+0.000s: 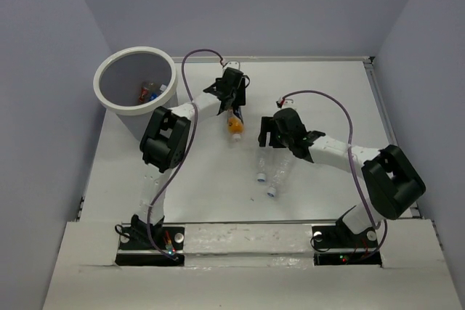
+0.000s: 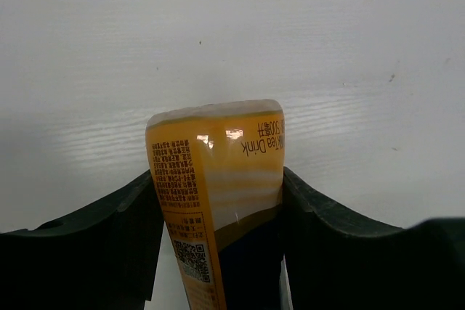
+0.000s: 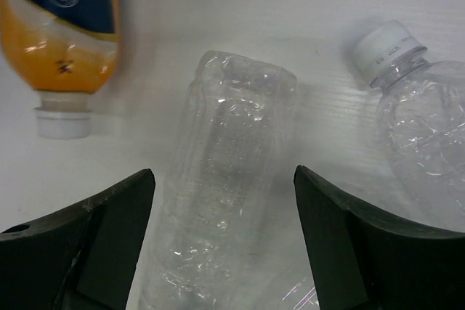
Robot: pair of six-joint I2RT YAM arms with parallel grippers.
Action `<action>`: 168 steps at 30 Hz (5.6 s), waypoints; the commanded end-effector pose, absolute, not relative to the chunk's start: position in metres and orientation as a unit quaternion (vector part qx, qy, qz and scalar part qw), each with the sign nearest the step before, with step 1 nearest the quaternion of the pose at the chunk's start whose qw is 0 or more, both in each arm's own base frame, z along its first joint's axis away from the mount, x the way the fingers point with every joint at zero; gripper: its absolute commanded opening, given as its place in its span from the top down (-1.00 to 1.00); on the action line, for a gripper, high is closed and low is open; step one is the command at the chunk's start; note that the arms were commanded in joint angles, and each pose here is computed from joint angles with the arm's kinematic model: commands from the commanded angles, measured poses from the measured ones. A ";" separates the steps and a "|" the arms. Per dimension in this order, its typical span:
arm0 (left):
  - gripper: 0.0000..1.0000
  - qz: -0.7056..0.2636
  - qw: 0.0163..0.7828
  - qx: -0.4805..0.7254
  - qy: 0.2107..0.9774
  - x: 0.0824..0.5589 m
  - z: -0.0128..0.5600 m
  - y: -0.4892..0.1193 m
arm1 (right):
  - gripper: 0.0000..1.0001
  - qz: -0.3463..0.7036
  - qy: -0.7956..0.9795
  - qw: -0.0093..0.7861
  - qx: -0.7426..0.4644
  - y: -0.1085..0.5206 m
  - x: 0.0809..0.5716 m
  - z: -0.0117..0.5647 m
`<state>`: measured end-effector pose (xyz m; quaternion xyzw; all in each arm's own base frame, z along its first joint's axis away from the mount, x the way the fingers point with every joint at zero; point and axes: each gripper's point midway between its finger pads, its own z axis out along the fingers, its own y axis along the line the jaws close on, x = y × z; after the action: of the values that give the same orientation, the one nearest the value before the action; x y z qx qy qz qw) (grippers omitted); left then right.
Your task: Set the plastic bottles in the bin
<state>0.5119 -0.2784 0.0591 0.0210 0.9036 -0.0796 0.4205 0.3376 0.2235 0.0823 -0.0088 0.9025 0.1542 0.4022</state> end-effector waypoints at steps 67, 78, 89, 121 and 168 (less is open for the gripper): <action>-0.98 -0.174 0.801 -0.198 0.538 0.294 0.515 -0.011 | -0.03 0.371 0.601 0.684 -0.183 0.473 0.380 0.483; -0.98 -0.303 0.770 -0.033 0.560 0.192 0.516 -0.075 | -0.61 0.374 0.586 0.669 -0.262 0.559 0.360 0.436; -0.98 -0.433 0.658 0.145 0.599 0.162 0.488 -0.147 | -0.65 0.328 0.653 0.641 -0.236 0.445 0.342 0.428; -0.98 -0.270 0.350 0.293 0.848 0.251 0.133 -0.439 | -0.76 0.093 0.913 0.397 -0.007 0.092 0.376 0.138; 0.18 -0.049 0.766 -0.220 0.603 0.354 0.530 -0.006 | 0.20 0.291 0.861 0.411 -0.073 0.205 0.341 0.150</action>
<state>0.3478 -0.0786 0.5081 -0.1146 0.6388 -0.1590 0.7440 0.3346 0.1765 0.1093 -0.0543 0.9028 0.2456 0.3489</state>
